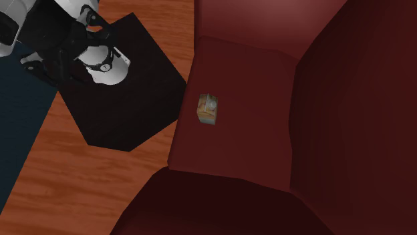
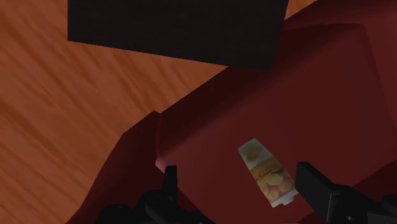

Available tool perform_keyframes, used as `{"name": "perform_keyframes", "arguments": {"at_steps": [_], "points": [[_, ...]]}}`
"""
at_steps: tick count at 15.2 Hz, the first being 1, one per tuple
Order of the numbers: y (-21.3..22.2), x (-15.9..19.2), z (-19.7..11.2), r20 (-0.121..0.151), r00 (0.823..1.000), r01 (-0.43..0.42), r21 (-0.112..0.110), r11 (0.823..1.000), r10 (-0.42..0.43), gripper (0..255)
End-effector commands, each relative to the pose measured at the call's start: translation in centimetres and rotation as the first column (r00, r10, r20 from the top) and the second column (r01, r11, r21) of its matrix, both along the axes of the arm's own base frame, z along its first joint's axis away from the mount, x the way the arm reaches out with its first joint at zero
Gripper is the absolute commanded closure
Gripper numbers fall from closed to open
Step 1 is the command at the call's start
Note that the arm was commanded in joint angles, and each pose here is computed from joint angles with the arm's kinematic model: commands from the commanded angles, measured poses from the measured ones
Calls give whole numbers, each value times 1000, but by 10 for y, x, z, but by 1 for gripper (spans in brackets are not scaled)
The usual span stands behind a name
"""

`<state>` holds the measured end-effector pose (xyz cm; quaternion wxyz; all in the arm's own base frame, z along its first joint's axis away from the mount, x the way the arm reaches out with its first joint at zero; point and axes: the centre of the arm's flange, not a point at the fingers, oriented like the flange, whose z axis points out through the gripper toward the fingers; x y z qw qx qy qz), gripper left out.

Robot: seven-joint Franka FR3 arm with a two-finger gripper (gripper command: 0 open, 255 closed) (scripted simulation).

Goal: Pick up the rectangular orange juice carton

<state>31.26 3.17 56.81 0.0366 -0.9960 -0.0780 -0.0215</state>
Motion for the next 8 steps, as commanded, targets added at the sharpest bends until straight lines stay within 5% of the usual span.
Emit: {"name": "perform_keyframes", "arguments": {"at_steps": [1,8], "points": [[0,0,0,0,1000,0,0,1000,0,0],[39,30,-70,95,987,-131,34,991,127,0]]}}
